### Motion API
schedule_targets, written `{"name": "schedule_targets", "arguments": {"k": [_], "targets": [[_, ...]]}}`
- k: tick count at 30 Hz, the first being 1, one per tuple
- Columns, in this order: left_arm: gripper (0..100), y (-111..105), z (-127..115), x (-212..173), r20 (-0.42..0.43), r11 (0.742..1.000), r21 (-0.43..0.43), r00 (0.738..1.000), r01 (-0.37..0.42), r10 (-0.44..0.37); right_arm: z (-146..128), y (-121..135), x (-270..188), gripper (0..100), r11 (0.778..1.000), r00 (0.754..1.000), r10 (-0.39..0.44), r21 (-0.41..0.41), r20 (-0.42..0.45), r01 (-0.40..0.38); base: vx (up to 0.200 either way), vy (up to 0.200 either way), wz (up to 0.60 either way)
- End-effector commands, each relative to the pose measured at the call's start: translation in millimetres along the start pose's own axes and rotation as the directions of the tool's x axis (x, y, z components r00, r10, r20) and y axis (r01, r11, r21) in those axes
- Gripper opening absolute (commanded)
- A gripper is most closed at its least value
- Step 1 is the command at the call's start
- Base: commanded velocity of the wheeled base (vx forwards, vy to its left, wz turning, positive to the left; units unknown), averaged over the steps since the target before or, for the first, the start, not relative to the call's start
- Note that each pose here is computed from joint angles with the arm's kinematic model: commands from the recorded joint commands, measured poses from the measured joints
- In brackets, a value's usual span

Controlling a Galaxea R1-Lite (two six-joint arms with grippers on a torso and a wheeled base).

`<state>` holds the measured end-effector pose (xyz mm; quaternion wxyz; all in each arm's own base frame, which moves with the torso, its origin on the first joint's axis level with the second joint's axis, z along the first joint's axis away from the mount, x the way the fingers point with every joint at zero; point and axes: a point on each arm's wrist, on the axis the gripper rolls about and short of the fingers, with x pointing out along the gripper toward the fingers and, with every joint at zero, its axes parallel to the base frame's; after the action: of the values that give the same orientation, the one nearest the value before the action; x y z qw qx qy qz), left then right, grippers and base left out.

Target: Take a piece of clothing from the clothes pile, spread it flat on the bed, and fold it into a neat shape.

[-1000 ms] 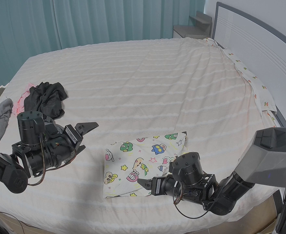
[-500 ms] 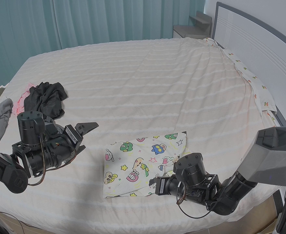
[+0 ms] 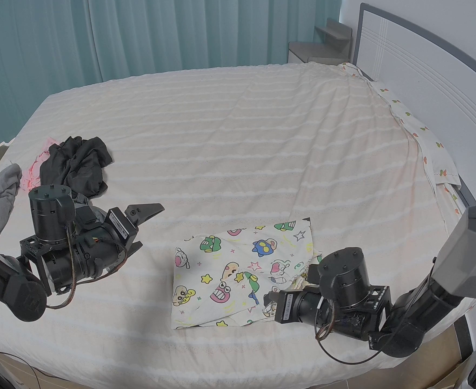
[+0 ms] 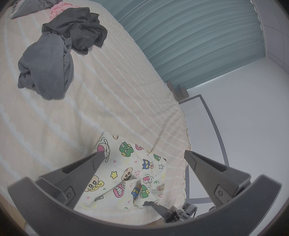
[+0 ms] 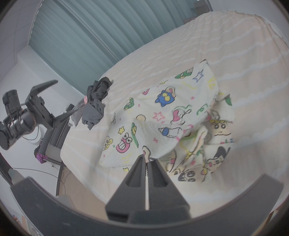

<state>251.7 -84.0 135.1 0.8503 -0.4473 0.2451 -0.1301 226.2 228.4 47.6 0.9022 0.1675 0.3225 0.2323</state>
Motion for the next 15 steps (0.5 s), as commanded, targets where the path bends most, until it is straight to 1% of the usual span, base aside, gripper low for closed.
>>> {"name": "schedule_targets", "arguments": {"k": [1, 5, 15], "targets": [[100, 0.5, -0.3, 0.0, -0.001, 1.000, -0.001, 1.000, -0.001, 0.001, 15.2, -3.2, -15.6, 0, 1.000, 0.999, 0.004, 0.019, 0.051, -0.005, 0.000, 0.000, 0.00], [100, 0.8, -0.4, 0.3, -0.001, 1.000, -0.001, 1.000, -0.004, 0.004, 28.2, -14.7, -16.2, 0, 0.999, 0.996, -0.024, 0.045, 0.087, 0.020, 0.000, 0.000, 0.00], [100, 2.3, -1.1, 1.9, -0.005, 1.000, -0.001, 1.000, -0.010, 0.010, 43.0, -38.9, -14.3, 0, 0.994, 0.990, -0.079, 0.090, 0.113, 0.069, 0.000, 0.000, 0.00]]}}
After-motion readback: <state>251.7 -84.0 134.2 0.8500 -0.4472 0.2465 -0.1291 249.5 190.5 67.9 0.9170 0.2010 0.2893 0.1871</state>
